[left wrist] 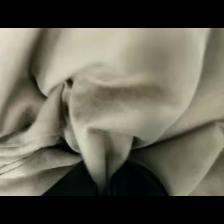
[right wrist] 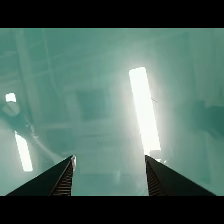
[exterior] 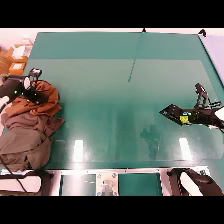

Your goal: Fold the shirts.

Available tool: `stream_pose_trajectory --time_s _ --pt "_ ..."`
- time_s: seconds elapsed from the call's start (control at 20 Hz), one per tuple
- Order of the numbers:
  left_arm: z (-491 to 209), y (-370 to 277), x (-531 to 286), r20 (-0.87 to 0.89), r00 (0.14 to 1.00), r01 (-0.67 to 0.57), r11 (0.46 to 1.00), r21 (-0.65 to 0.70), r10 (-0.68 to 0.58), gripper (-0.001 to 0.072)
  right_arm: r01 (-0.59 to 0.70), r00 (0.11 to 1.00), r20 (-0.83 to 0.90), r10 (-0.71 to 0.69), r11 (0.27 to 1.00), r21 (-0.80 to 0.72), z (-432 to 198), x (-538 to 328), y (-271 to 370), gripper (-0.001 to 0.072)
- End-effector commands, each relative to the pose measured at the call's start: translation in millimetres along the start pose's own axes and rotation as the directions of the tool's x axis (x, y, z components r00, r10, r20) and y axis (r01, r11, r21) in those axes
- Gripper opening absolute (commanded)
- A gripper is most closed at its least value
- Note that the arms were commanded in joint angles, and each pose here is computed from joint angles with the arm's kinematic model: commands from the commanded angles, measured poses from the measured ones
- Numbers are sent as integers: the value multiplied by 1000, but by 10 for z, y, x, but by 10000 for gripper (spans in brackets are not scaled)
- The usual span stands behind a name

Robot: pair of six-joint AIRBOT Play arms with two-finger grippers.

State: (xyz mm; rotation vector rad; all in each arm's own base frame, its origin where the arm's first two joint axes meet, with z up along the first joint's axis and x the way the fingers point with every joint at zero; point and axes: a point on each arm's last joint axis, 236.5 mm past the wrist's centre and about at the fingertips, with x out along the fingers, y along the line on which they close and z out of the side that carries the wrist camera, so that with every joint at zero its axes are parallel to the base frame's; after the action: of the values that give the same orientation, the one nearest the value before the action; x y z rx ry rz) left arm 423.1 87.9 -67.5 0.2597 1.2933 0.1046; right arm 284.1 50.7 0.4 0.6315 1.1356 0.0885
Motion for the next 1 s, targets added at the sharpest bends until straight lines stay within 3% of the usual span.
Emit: stream_pose_trajectory --time_s 0.0,0.1,0.25,0.3,0.4,0.55,0.7,0.8,0.85,0.9,0.95 --pt "242 -9 -281 -3 999 37 998 -42 -37 23 0 1000 0 0 1000 1 2 1 0 449" --pt "573 -131 -821 50 996 74 997 -20 -72 22 -2 1000 0 2 1000 1 4 -2 6 269" --pt "1029 -625 -1933 229 961 136 986 93 -154 22 -9 1000 -2 9 1000 -14 35 -66 67 220" --pt "1132 -942 -2375 308 922 207 971 121 -235 22 -15 1000 -2 15 1000 -24 64 -116 115 131" --pt "1171 -1642 -3161 411 802 383 901 202 -434 22 -27 999 18 28 998 -51 172 -244 232 122" --pt "889 -2669 -3719 354 654 573 743 345 -669 22 -44 997 57 50 995 -94 346 -455 415 123" --pt "513 -3489 -3514 190 653 615 660 431 -733 24 -56 996 55 63 991 -122 380 -592 530 150" --pt "323 -3927 -3156 97 676 630 641 437 -730 26 -59 997 32 63 991 -123 326 -598 535 283" --pt "238 -4087 -2955 52 689 639 640 425 -723 242 -60 998 14 62 991 -123 284 -597 532 356" --pt "166 -4163 -2808 6 700 656 646 391 -714 624 -60 998 -2 60 991 -123 248 -597 528 430" --pt "128 -4165 -2723 -29 703 672 651 353 -711 712 -60 998 -11 59 991 -122 227 -599 522 454"
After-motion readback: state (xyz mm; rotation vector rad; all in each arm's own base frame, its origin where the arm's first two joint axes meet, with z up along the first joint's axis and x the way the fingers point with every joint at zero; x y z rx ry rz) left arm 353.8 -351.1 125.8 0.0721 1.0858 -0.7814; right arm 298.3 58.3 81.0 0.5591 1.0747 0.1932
